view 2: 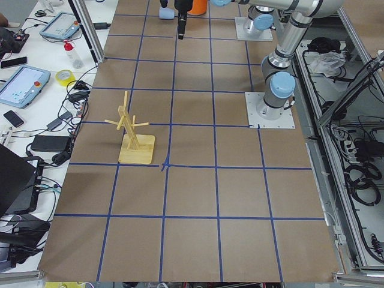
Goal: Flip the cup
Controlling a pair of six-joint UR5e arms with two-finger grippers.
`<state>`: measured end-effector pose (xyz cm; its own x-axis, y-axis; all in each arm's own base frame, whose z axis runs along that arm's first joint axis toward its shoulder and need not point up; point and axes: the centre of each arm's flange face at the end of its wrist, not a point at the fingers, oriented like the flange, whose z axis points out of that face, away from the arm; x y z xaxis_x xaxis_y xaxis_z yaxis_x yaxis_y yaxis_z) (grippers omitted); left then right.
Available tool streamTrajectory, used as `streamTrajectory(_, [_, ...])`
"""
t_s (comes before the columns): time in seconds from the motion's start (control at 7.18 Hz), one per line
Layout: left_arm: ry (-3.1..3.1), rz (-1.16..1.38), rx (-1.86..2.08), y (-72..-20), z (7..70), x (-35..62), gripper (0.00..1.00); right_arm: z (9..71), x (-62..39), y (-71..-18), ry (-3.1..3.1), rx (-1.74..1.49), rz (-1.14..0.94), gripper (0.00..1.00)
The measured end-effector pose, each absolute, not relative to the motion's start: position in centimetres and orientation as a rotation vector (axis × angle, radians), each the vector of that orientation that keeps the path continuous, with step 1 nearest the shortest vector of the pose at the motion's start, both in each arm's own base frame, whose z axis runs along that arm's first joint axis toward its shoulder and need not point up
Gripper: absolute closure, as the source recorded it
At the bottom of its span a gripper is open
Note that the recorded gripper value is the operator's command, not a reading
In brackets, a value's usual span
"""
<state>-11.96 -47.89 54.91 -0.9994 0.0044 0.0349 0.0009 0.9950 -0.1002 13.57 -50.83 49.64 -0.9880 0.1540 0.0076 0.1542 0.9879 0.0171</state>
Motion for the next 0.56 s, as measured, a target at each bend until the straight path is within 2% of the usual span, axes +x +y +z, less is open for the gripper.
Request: streamTrajectory(0.56, [-3.103,0.155,-0.004,-47.9,54.9,-12.0,0.00,49.1,13.1,-52.2,-3.124,-0.243,0.020,0.00])
